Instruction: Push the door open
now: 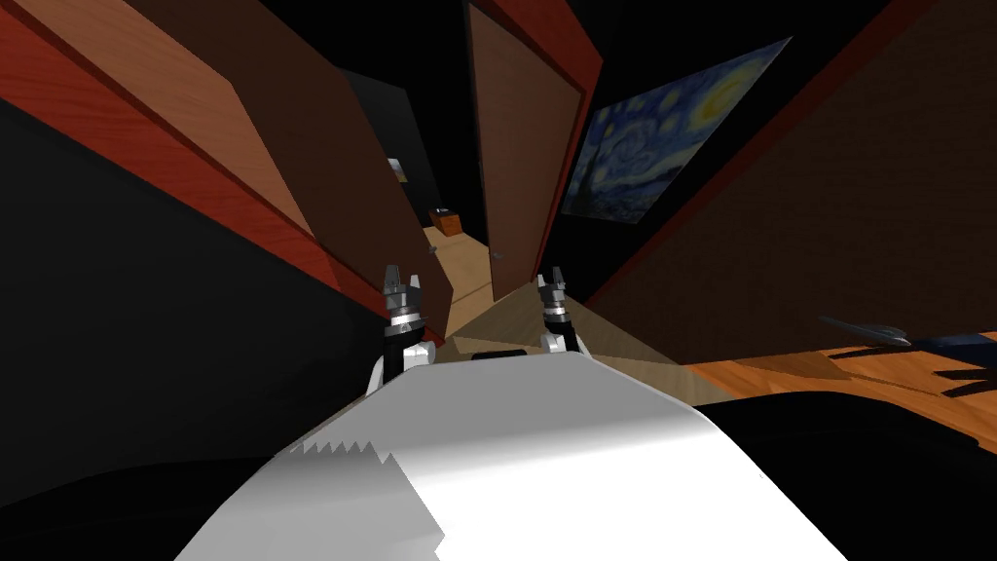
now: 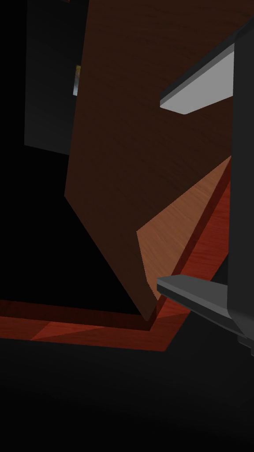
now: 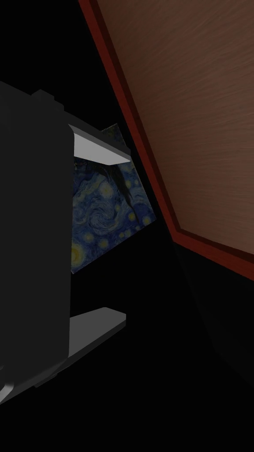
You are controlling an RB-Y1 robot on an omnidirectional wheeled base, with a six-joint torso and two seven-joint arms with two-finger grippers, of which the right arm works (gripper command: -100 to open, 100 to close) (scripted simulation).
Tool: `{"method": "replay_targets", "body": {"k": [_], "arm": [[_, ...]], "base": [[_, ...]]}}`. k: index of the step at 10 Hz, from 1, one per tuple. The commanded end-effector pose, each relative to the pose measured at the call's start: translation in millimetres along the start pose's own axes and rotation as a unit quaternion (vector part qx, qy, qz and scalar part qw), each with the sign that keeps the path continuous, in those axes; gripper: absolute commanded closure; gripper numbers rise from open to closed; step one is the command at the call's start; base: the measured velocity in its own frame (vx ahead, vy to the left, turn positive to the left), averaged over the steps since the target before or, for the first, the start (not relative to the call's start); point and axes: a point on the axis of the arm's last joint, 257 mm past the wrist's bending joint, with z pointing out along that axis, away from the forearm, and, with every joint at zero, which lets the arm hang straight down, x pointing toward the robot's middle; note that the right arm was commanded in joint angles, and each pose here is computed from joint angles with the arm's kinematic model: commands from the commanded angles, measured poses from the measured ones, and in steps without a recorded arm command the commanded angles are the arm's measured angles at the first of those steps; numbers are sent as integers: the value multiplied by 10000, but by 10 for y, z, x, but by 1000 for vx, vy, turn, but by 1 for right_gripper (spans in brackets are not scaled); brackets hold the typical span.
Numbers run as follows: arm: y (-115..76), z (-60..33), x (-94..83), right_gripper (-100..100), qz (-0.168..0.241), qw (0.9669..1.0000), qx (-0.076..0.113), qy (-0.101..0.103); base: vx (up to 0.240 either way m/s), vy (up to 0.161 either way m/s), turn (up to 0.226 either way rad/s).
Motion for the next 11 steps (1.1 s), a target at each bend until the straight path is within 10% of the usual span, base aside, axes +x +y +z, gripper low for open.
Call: {"method": "replay_targets", "body": {"k": [1, 11], "arm": [[-118, -42, 33, -100, 26, 9999, 101, 28], [-818, -290, 209, -100, 154, 9969, 745, 218]], "base": [[94, -48, 56], [93, -39, 63]]}}
